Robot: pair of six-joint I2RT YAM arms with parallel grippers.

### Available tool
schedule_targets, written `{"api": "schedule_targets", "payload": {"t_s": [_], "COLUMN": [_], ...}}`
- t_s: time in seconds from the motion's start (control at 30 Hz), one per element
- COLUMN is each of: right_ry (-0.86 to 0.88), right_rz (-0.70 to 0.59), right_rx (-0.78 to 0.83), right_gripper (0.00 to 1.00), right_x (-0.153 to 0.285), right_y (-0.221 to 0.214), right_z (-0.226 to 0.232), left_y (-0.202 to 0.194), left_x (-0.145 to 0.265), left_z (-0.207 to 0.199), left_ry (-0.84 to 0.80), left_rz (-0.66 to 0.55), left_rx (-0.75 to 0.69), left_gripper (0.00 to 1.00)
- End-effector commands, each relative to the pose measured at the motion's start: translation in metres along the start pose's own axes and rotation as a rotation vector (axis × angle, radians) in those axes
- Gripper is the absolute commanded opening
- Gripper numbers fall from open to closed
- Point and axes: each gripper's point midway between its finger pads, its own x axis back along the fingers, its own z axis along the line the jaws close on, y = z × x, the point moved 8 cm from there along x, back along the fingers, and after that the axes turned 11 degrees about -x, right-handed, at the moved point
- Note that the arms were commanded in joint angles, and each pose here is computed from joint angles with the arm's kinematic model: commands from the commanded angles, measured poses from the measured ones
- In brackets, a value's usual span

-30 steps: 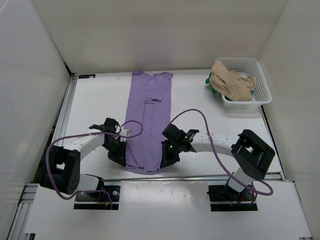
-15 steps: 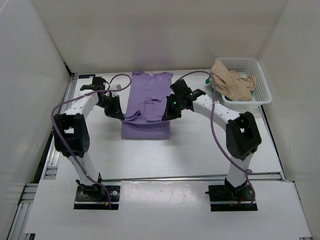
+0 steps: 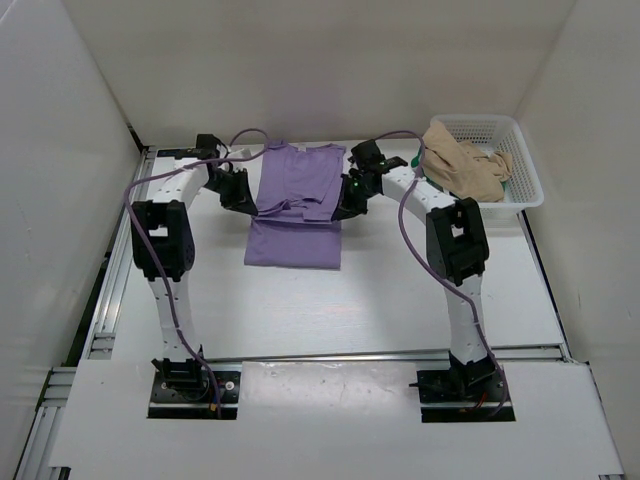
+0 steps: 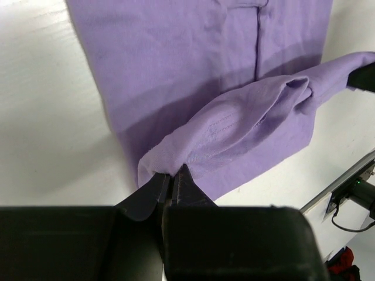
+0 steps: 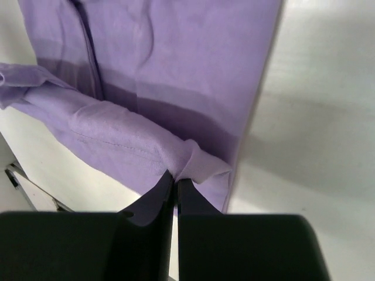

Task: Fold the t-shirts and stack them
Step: Fold the folded rectangular tshirt in 1/3 of the way

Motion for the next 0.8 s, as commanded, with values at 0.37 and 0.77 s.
{"api": "schedule_targets", "payload": {"t_s": [0.37,0.77], "right_ry": [0.041,-0.046], "right_rz": [-0.104,0.145], "right_rx": [-0.159,-0.100], "right_gripper": [0.45,0.75], "right_x": [0.018,0.012], "right_y": [0.057,-0.073], "right_z": [-0.014,-0.034], "left_y": [0.057,-0.065], "left_x": [0.019,0.025], "left_z": [0.016,-0.010], "left_ry": [0.093,0.108], "left_rz": [-0.149,0.170], "left_rx": [-0.084,0.083], "left_gripper": [0.58,0.59]}}
